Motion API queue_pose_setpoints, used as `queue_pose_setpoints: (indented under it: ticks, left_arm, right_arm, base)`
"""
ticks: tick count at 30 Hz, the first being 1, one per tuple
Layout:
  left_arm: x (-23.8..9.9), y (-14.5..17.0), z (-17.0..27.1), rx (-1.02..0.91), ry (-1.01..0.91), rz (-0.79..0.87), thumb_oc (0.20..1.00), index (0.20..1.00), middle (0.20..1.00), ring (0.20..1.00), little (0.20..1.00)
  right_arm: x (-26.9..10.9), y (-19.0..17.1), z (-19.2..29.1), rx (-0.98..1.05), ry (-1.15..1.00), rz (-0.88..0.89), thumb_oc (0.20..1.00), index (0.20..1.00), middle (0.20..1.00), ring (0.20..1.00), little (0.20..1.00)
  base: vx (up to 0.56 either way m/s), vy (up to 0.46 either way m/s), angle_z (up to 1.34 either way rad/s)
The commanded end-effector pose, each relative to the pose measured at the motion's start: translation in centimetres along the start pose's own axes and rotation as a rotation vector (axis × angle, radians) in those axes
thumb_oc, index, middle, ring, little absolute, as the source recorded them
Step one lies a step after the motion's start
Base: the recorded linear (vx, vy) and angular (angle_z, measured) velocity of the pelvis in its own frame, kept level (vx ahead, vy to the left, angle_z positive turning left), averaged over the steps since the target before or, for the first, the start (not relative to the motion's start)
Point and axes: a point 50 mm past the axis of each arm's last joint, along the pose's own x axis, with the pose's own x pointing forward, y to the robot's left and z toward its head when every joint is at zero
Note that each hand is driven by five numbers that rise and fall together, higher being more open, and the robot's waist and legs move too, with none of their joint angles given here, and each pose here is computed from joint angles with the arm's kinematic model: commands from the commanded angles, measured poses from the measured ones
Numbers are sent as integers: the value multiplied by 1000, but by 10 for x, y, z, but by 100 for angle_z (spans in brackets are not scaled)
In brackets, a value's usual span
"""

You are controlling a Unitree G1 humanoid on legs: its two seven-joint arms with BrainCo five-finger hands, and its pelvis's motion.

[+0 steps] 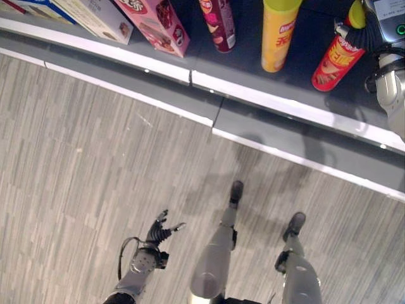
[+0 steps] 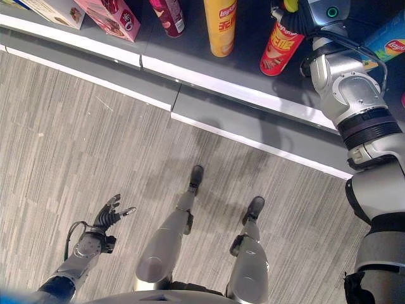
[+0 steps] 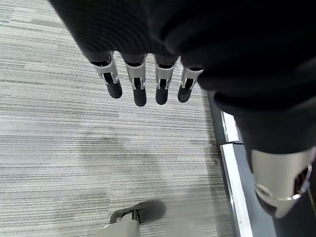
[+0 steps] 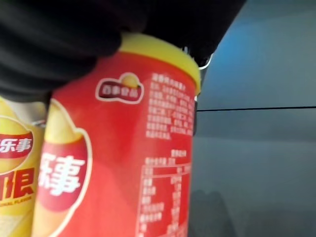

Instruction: Put the goods on the table back onto the shelves and tidy them up.

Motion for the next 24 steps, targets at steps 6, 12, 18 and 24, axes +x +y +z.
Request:
queue_pose_setpoints:
  ticks: [6,12,18,24]
  left_arm:
    - [-2,9,-9,17,35,22,1000,1000,1000,1000,1000]
    - [-2,10,-10,26,45,28,1000,1000,1000,1000,1000]
    - [-1,12,-12,30,62,45,1000,1000,1000,1000,1000]
    - [-9,18,-31,55,157,73,1000,1000,1000,1000,1000]
  right_arm:
    - [6,-8,10,11,-43,-37,1000,1000,1000,1000,1000]
    - [2,-19,11,35,-50,-114,1000,1000,1000,1000,1000]
    - [-16,-28,8,84,-34,-207,1000,1000,1000,1000,1000]
    - [-68,-13,35,351,-75,-153,1000,1000,1000,1000,1000]
  base:
    - [0,0,0]
    - [0,0,0]
    - [0,0,0]
    - [14,67,-13]
